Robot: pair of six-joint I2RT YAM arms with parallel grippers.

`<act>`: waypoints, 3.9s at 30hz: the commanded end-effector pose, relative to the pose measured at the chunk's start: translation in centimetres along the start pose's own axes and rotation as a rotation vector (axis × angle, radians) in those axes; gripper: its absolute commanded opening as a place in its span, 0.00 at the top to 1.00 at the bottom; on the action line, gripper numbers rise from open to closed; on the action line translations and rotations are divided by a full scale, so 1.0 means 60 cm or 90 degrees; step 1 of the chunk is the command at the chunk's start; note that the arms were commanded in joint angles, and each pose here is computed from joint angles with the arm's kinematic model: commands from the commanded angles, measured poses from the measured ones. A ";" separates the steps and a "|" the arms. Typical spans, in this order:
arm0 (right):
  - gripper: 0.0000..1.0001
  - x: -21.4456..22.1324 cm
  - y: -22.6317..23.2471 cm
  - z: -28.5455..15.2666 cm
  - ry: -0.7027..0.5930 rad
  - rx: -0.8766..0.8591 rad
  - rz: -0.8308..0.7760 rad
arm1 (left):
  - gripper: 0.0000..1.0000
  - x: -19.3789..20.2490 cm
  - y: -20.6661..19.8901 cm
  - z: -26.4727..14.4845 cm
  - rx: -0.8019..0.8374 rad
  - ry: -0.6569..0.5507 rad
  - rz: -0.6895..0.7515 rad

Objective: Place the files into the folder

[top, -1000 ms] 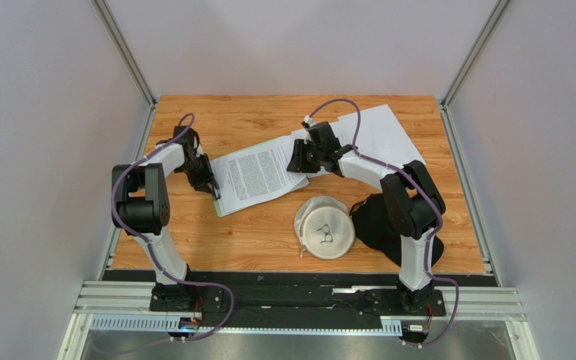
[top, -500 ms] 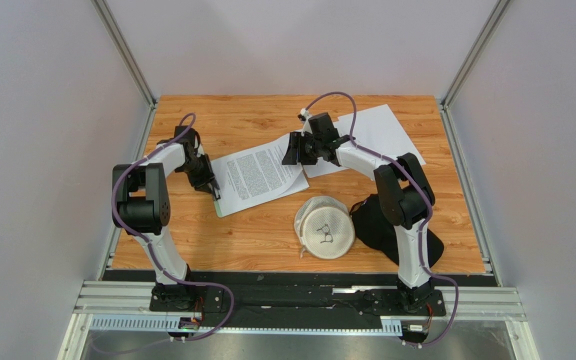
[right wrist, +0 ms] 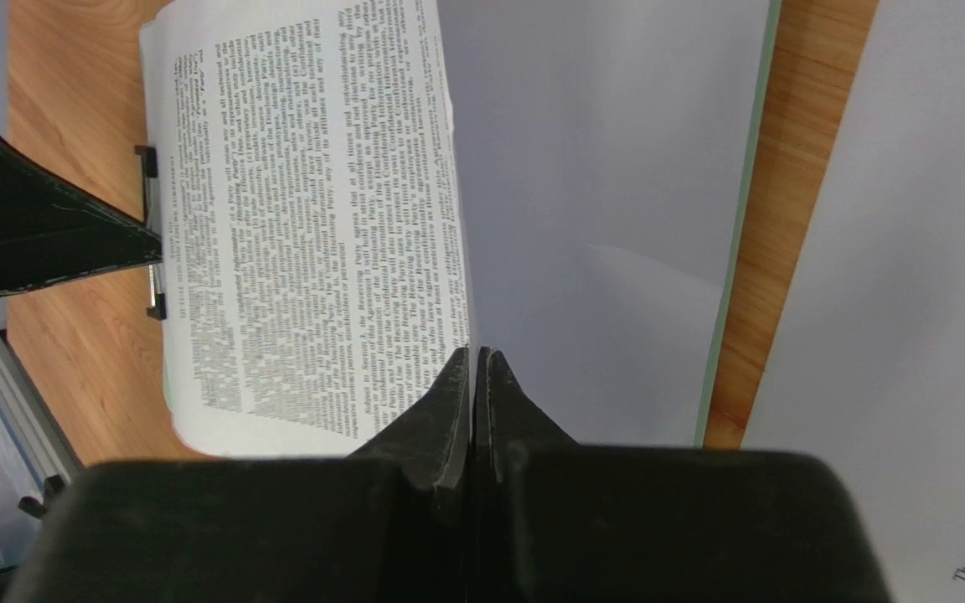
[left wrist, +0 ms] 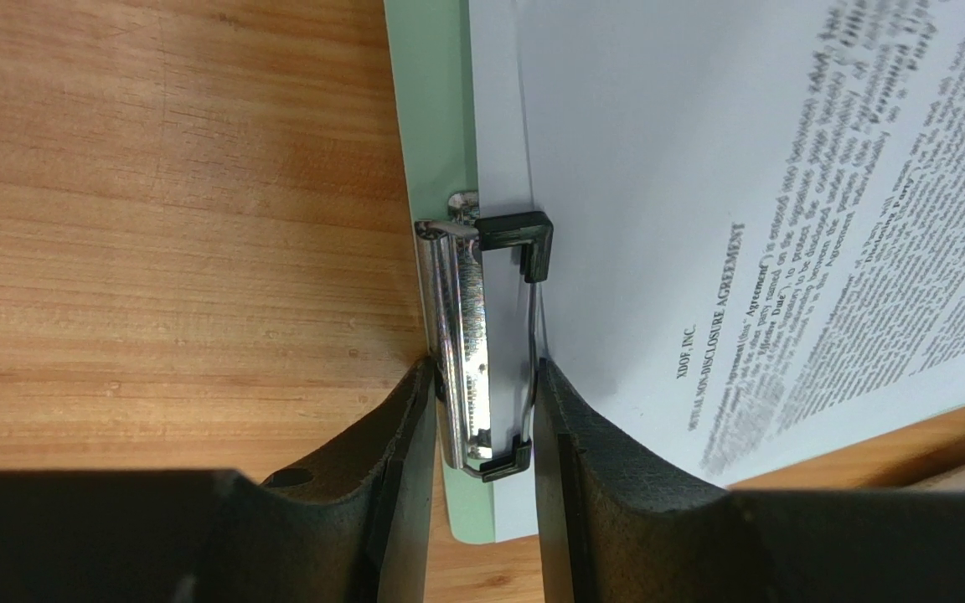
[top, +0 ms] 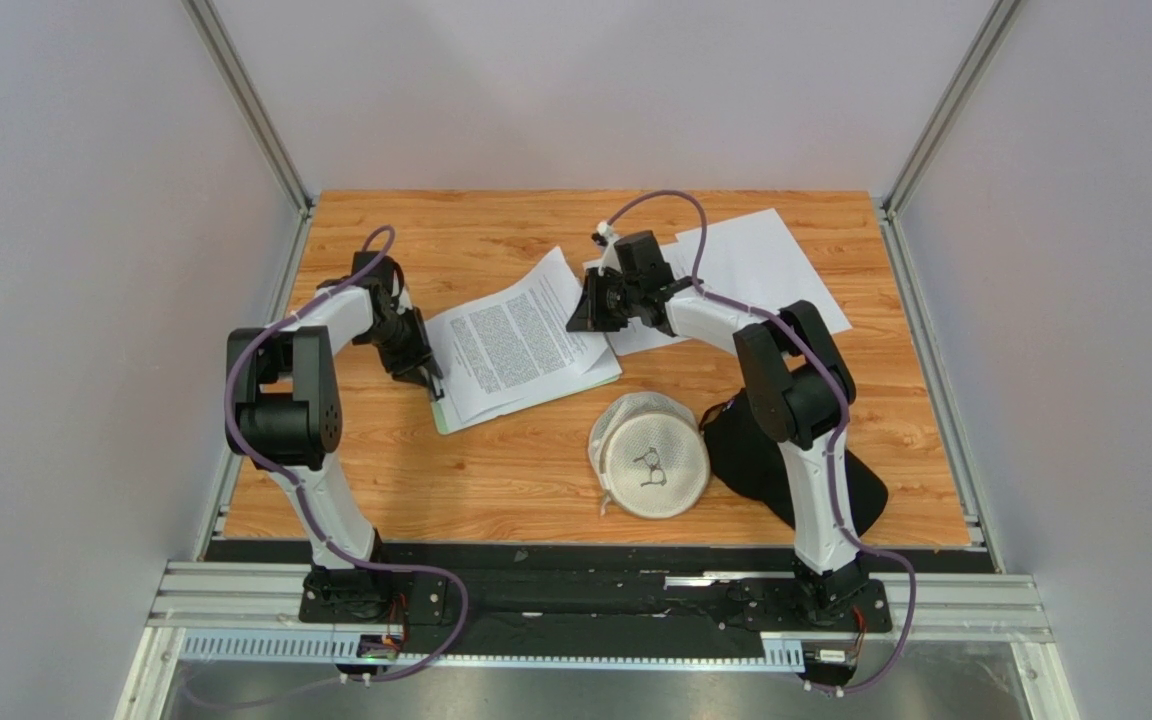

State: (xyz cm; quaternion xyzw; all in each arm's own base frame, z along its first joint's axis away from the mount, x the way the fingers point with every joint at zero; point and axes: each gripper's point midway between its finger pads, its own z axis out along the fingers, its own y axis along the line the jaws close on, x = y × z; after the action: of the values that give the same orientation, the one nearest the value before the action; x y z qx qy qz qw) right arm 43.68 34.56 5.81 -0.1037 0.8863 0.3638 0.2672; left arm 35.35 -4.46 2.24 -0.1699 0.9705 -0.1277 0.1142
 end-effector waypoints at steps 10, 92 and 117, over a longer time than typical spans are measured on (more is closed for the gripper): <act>1.00 -0.033 -0.068 -0.040 -0.099 0.167 -0.046 | 1.00 -0.008 -0.029 0.002 0.089 -0.032 -0.008; 0.22 -0.098 -0.255 -0.277 -0.044 0.450 0.119 | 0.32 -0.031 -0.097 0.023 -0.097 0.010 0.093; 0.22 -0.057 -0.444 -0.477 -0.229 0.555 0.477 | 0.25 -0.116 -0.698 -0.104 0.458 -0.266 0.277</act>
State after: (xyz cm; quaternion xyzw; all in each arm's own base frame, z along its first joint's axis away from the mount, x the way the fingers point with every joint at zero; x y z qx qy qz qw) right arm 43.56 -5.70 5.03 0.3602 0.9061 -0.0089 0.2218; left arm 48.78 -27.39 17.10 0.0522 0.9126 -0.2282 0.3352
